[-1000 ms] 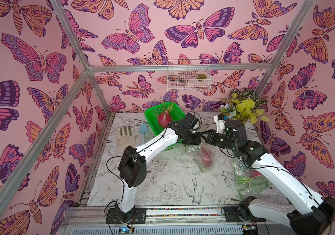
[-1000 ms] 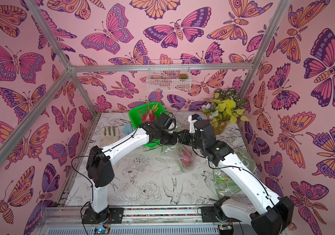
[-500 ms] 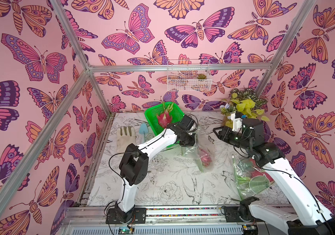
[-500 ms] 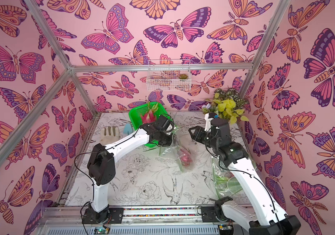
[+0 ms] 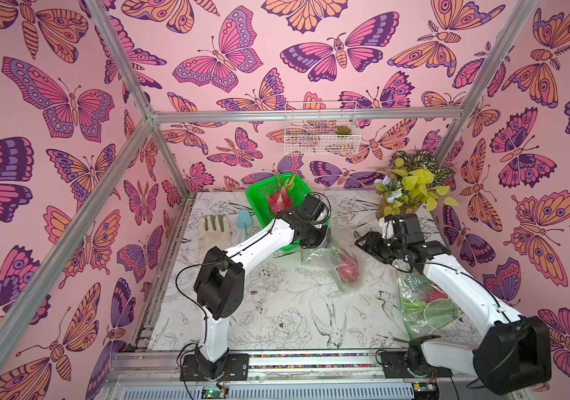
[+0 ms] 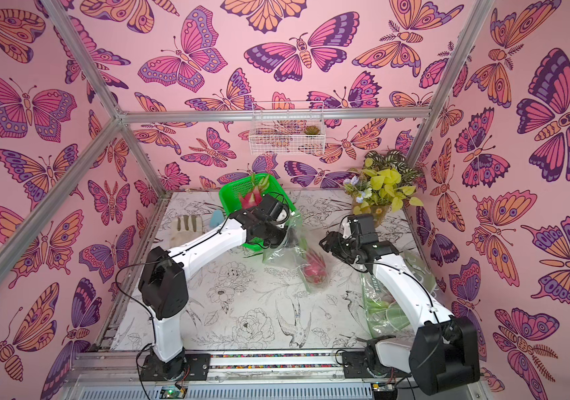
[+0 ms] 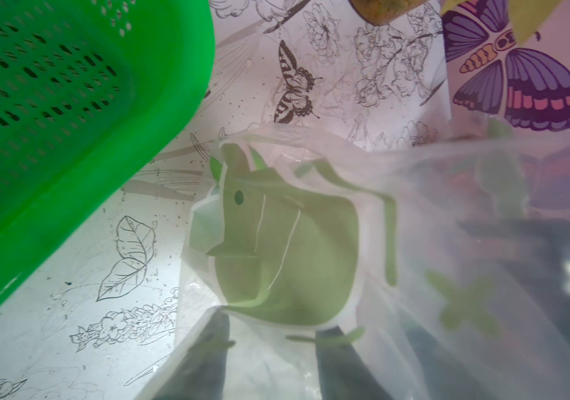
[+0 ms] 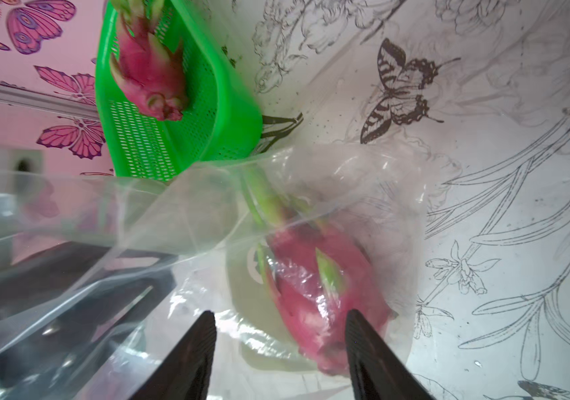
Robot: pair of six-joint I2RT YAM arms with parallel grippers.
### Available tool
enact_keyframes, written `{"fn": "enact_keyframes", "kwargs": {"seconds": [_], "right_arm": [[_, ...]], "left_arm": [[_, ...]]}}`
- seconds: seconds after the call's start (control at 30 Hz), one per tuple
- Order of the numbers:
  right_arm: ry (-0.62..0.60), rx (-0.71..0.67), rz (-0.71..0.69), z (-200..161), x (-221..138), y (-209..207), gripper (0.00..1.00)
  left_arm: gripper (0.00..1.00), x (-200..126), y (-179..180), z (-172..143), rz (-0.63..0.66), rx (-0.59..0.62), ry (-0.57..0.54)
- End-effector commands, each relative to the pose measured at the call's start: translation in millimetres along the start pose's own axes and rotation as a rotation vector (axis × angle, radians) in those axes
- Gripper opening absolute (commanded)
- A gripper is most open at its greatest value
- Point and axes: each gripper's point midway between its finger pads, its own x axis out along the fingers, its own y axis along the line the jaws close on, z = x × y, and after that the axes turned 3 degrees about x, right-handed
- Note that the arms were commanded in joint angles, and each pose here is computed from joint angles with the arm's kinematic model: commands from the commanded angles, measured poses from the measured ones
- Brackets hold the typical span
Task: Open the zip-top bag and take out the dragon fruit
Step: Adjust the zipper food storage bag at the center of the board.
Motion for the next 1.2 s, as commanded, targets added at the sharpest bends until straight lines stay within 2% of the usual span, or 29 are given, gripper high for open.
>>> {"fn": "enact_keyframes", "kwargs": {"seconds": [0.0,0.2,0.37,0.53,0.83,0.93,1.07,1.17], "right_arm": [[-0.007,-0.021,-0.011,4,11,-7,0.68],[0.033,0.048,-0.136,-6,26,-44,0.74],[-0.008,0.093,-0.16,-11,23,-65,0.79],[-0.003,0.131,-0.211,-12,29,-86,0.8],[0.016,0.183,-0.038,-11,65,-75,0.79],[0.02,0.194,-0.003,-10,73,-73,0.75],[0.008,0.209,0.046,-10,80,-70,0.55],[0.003,0.211,0.028,-10,83,-75,0.43]], "left_arm": [[0.45,-21,-28,7,-0.123,0.01,-0.038],[0.46,-20,-26,8,-0.186,-0.03,-0.035],[0.46,-15,-21,6,-0.174,-0.029,-0.03],[0.45,-13,-18,5,-0.16,-0.021,-0.031],[0.45,-11,-11,0,-0.143,-0.01,-0.025],[0.45,-11,-7,-1,-0.138,-0.018,-0.025],[0.45,-12,-1,-3,-0.135,-0.03,-0.029],[0.45,-13,2,-3,-0.135,-0.037,-0.033]]}}
